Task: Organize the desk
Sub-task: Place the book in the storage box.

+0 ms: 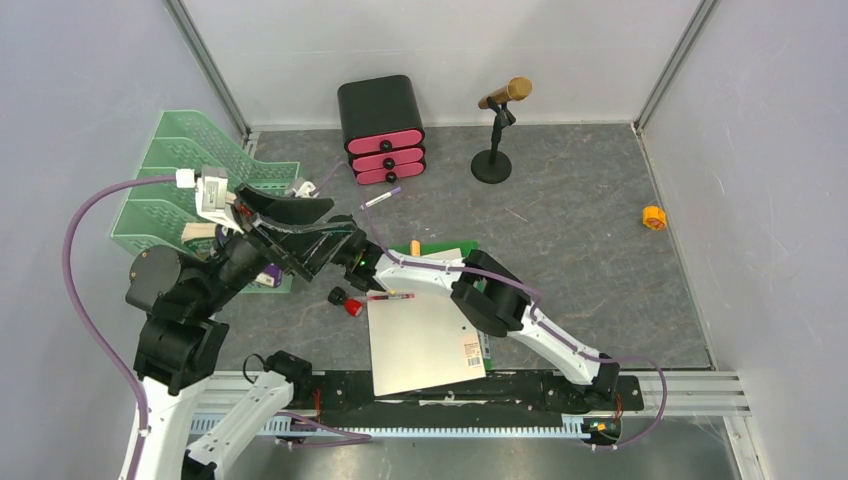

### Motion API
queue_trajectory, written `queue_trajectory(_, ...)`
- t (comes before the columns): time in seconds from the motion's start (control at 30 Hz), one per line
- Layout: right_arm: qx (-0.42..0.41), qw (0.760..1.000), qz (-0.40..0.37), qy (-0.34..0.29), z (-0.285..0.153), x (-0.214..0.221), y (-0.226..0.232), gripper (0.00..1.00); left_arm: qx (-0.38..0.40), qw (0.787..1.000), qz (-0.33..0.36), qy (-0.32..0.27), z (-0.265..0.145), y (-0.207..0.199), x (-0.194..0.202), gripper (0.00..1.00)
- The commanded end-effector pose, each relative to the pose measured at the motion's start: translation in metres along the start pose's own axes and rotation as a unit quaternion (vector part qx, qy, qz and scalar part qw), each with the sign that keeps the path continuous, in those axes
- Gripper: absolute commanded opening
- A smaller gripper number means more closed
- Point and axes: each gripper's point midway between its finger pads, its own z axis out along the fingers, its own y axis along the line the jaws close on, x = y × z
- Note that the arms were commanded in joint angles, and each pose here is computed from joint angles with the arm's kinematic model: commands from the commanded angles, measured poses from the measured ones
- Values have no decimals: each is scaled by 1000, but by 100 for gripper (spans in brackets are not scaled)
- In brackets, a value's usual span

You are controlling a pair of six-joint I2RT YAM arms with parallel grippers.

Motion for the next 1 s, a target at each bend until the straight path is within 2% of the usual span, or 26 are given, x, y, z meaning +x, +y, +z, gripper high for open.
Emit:
queue_trajectory(0.0,-33,990,-49,-126,10,-72,26,0,-3,1000,-18,-15,-5,-4,-4,100)
queue_trajectory(0.23,-40,980,-104,-166,6,-80,27,0,-6,1000,-25,-9,-7,-2,1,100)
queue_trajectory(0.57,-22,975,-105,-192,5,-67,28,0,-17,999,-29,-5,-8,4,6,100)
queue_trajectory(0.97,39,961,-172,-213,1,-57,-10,0,-25,999,-38,3,-12,7,13,100)
